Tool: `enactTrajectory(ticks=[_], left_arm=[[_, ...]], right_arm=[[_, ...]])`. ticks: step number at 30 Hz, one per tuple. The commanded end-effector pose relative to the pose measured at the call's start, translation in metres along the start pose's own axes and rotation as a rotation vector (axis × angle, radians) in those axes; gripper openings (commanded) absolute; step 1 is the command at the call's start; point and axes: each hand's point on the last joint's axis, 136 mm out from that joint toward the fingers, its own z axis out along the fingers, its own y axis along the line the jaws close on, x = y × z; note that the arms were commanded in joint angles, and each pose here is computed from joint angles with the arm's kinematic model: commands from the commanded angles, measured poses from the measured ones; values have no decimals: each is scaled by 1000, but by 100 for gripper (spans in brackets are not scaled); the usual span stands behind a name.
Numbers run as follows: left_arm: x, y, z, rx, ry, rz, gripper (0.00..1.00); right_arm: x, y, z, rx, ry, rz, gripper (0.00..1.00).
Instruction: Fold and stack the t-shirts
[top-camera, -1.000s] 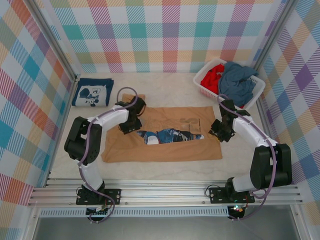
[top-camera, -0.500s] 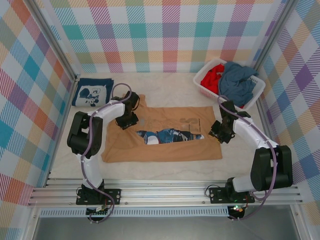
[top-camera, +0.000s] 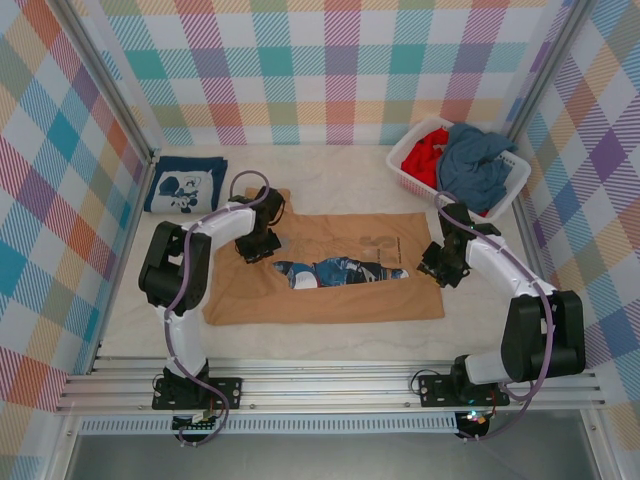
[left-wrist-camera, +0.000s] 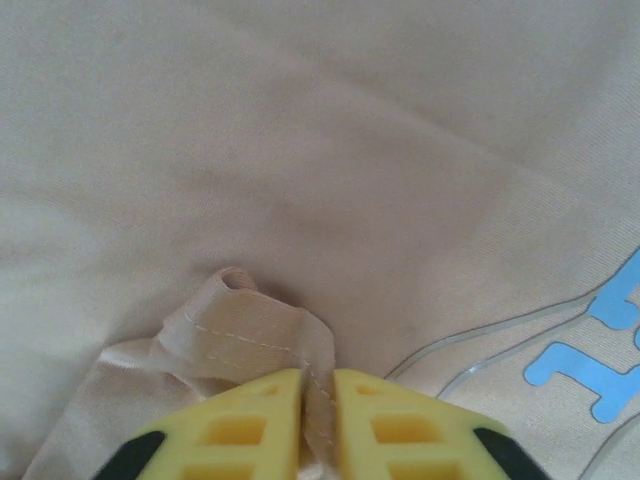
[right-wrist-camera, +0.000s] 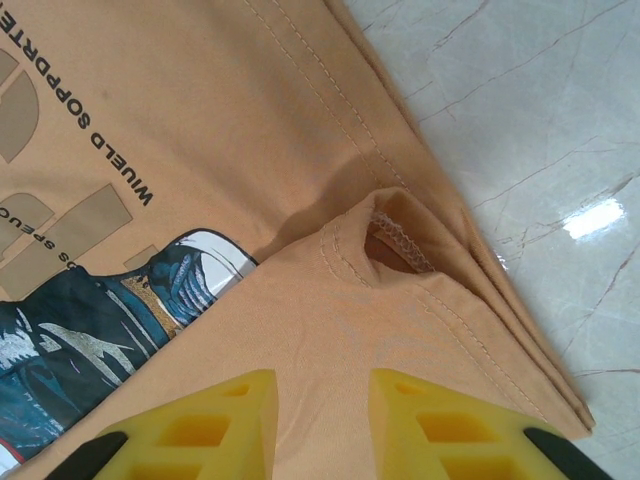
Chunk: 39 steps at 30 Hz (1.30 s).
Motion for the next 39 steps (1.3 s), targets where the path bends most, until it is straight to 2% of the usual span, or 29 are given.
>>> enactTrajectory(ticks=[1, 2, 8, 13, 21, 24, 28, 30, 32, 35, 39], left_arm=[[7, 8, -5, -39, 9, 36, 4], [6, 8, -9, -37, -1, 39, 0], [12, 12, -44, -5, -82, 89, 0], [42, 30, -67, 24, -124, 106, 0], [97, 85, -44, -20, -51, 75, 0], [105, 101, -39, -77, -36, 55, 0], [100, 116, -45, -171, -54, 39, 7], [92, 115, -57, -179, -83, 25, 21], [79, 102, -74, -113, -132, 2, 31], [61, 76, -97, -14, -178, -32, 34], [63, 48, -82, 9, -72, -56, 36]], right_arm=[[3, 0, 1, -8, 7, 2, 30], [3, 0, 1, -8, 7, 2, 29], [3, 0, 0, -7, 6, -2, 29], [4, 0, 2, -8, 11, -2, 29], [3, 3, 5, -15, 24, -4, 29], [3, 4, 5, -17, 27, -4, 29], [3, 4, 5, -15, 27, -7, 29], [3, 3, 4, -13, 26, -8, 29], [4, 3, 4, -13, 25, -9, 29], [5, 2, 5, -12, 28, -8, 29], [6, 0, 7, -10, 31, -7, 29]])
